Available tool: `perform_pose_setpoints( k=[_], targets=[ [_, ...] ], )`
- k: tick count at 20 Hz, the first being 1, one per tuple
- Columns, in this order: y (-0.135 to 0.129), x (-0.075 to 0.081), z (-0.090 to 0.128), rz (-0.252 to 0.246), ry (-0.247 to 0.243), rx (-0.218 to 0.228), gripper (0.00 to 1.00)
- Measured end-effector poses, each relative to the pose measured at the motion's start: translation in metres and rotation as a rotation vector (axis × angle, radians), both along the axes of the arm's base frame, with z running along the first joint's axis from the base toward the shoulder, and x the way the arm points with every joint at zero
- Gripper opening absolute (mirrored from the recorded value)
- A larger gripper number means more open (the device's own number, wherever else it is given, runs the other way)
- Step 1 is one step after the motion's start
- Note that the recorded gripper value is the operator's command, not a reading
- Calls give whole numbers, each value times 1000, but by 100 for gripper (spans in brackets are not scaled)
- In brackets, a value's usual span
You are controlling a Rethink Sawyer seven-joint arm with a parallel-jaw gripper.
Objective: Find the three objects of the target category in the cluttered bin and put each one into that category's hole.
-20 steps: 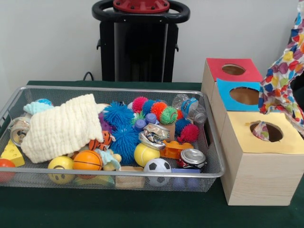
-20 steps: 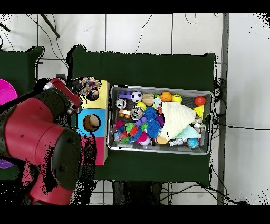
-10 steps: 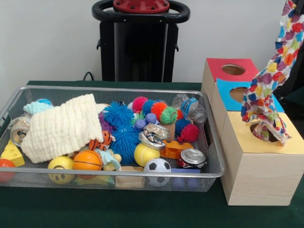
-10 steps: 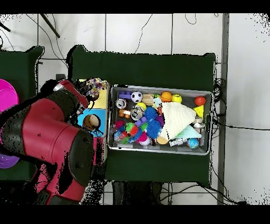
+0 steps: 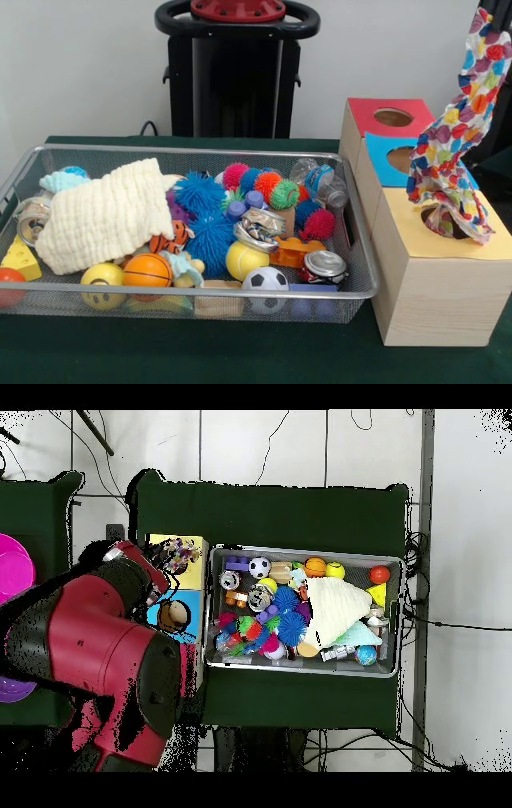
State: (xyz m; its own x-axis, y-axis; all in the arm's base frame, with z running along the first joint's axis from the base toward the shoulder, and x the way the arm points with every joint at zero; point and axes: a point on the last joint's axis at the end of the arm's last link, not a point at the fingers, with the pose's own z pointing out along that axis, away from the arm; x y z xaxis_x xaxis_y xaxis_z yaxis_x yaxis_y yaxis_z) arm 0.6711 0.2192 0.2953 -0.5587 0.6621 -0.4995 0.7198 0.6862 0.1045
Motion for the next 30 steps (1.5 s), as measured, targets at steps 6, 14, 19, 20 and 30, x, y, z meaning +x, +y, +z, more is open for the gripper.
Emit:
perform_pose_setpoints(
  k=[6,14,19,20,30],
  targets=[
    [0,0,2,0,-2,2,0],
    [3,-3,0,-4,0,30,0],
    [0,-2,-11,-18,-16,69,0],
    [-1,-2,-14,-21,-19,75,0],
    [-12,-1,-31,-45,-33,103,0]
  ],
)
